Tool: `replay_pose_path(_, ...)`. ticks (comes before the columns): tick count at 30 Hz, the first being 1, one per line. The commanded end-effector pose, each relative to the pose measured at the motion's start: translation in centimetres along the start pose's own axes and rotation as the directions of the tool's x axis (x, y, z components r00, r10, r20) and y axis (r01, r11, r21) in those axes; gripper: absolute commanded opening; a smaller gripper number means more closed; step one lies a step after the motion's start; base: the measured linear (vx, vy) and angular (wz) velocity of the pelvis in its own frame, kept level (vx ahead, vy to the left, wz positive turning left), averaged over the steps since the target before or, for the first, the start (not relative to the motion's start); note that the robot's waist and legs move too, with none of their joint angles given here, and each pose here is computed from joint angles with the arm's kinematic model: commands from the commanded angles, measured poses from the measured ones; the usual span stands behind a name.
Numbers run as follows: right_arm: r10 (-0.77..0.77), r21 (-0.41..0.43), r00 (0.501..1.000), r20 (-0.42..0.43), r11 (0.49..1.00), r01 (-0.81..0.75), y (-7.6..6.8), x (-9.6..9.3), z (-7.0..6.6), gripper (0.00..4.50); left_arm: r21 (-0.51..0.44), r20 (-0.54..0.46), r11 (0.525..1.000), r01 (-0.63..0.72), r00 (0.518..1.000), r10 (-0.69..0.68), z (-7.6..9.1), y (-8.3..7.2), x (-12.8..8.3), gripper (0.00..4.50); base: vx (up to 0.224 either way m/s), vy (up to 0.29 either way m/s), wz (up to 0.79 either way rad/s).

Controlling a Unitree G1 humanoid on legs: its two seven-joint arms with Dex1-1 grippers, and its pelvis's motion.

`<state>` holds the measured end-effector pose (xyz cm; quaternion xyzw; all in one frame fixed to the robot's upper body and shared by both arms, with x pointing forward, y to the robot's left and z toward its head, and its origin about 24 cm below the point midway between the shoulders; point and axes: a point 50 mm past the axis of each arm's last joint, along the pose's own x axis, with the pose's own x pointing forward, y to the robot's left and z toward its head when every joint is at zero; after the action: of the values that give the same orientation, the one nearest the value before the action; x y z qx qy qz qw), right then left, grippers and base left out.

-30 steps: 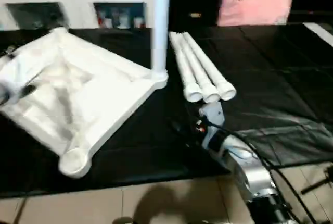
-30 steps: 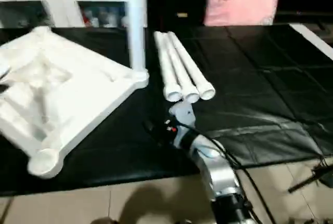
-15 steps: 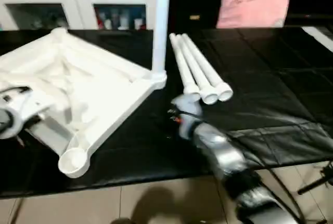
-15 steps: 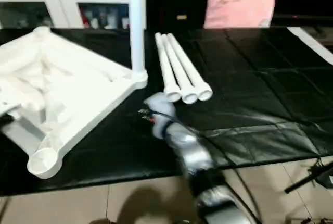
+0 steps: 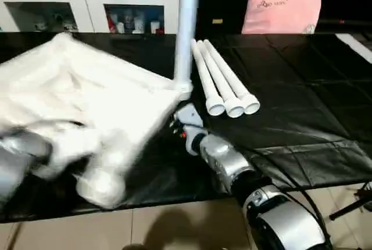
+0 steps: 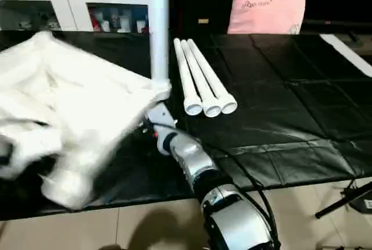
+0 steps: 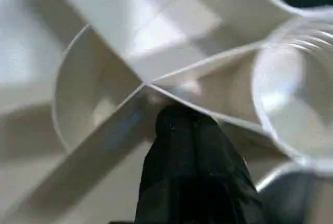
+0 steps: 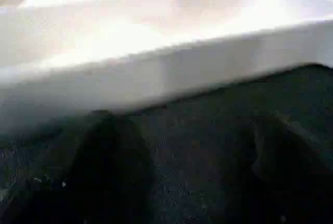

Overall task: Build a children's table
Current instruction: Rotate table base

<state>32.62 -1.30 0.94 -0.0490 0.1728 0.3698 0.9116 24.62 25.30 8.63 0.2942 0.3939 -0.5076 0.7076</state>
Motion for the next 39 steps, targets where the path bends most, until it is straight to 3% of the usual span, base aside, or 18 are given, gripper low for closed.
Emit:
replay_pose_path(1, 0.005, -0.023, 1.0, 0.018, 1.0, -0.004, 0.3, 0.4, 0.9, 4.5, 0.043, 0.117, 0.986, 0.159, 0.98, -0.163, 2.0, -1.7, 1.6, 0.07, 0.0, 0.0, 0.0)
replay_pose_path(5, 0.006, -0.024, 1.0, 0.021, 1.0, -0.006, 0.2, 0.5, 1.0, 4.5, 0.086, 0.189, 0.986, 0.144, 0.969, -0.158, 3.7, -1.5, 2.6, 0.07, 0.0, 0.0, 0.0)
replay_pose_path(10, 0.012, -0.04, 0.999, 0.048, 0.999, -0.01, 0.0, 0.5, 1.7, 4.5, 0.032, 0.228, 0.983, -0.179, 0.959, 0.167, 5.1, 2.7, 4.7, 0.07, 0.0, 0.0, 0.0)
replay_pose_path(11, -0.015, -0.043, 0.997, 0.073, 0.999, 0.018, -0.6, 0.4, 2.1, 4.5, 0.019, 0.213, 0.944, -0.331, 0.923, 0.319, 5.4, 4.7, 4.9, 0.07, 0.0, 0.0, 0.0)
replay_pose_path(12, -0.031, -0.045, 0.996, 0.089, 0.998, 0.035, -1.0, 0.2, 2.4, 4.5, 0.029, 0.201, 0.919, -0.394, 0.903, 0.38, 5.6, 5.5, 4.9, 0.07, 0.0, 0.0, 0.0)
replay_pose_path(19, -0.052, -0.063, 0.978, 0.2, 0.996, 0.066, -2.5, -0.8, 4.0, 4.5, 0.059, 0.166, 0.826, -0.56, 0.822, 0.545, 5.6, 8.2, 4.4, 0.07, 0.0, 0.0, 0.0)
replay_pose_path(21, -0.043, -0.079, 0.967, 0.249, 0.995, 0.065, -2.7, -1.3, 4.7, 4.5, 0.068, 0.156, 0.786, -0.615, 0.785, 0.6, 5.4, 9.1, 4.3, 0.07, 0.0, 0.0, 0.0)
replay_pose_path(23, -0.042, -0.088, 0.941, 0.336, 0.993, 0.075, -3.1, -2.4, 5.9, 4.5, 0.03, 0.194, 0.726, -0.687, 0.717, 0.67, 5.5, 10.0, 4.0, 0.07, 0.0, 0.0, 0.0)
replay_pose_path(26, -0.051, -0.083, 0.928, 0.368, 0.993, 0.088, -3.2, -3.0, 6.2, 4.5, -0.037, 0.253, 0.719, -0.694, 0.69, 0.678, 5.9, 10.2, 4.0, 0.07, 0.0, 0.0, 0.0)
replay_pose_path(28, -0.081, -0.101, 0.91, 0.408, 0.986, 0.133, -3.7, -4.4, 6.4, 4.5, -0.189, 0.377, 0.748, -0.637, 0.656, 0.654, 6.8, 9.9, 3.8, 0.07, 0.0, 0.0, 0.0)
replay_pose_path(29, -0.11, -0.056, 0.887, 0.448, 0.987, 0.151, -4.0, -5.5, 6.3, 4.5, -0.268, 0.43, 0.754, -0.599, 0.626, 0.65, 7.0, 9.5, 3.6, 0.07, 0.0, 0.0, 0.0)
replay_pose_path(30, -0.115, -0.05, 0.884, 0.454, 0.987, 0.154, -4.0, -5.6, 6.3, 4.5, -0.275, 0.434, 0.754, -0.597, 0.623, 0.651, 6.9, 9.5, 3.5, 0.07, 0.0, 0.0, 0.0)
replay_pose_path(31, -0.152, -0.022, 0.858, 0.491, 0.982, 0.187, -4.4, -7.3, 6.2, 4.5, -0.364, 0.462, 0.722, -0.589, 0.559, 0.689, 6.8, 9.0, 3.1, 0.07, 0.0, 0.0, 0.0)
replay_pose_path(33, -0.166, -0.022, 0.848, 0.503, 0.979, 0.204, -4.5, -7.8, 6.1, 4.5, -0.395, 0.463, 0.701, -0.593, 0.531, 0.71, 6.7, 8.9, 2.9, 0.07, 0.0, 0.0, 0.0)
replay_pose_path(34, -0.228, -0.012, 0.796, 0.561, 0.959, 0.284, -4.9, -9.0, 6.3, 4.5, -0.515, 0.446, 0.632, -0.58, 0.449, 0.775, 6.5, 8.5, 2.5, 0.07, 0.0, 0.0, 0.0)
replay_pose_path(39, -0.32, 0.096, 0.776, 0.543, 0.942, 0.321, -5.5, -11.3, 5.5, 4.5, -0.699, 0.473, 0.536, -0.473, 0.256, 0.843, 7.2, 5.5, 1.9, 0.07, 0.0, 0.0, 0.0)
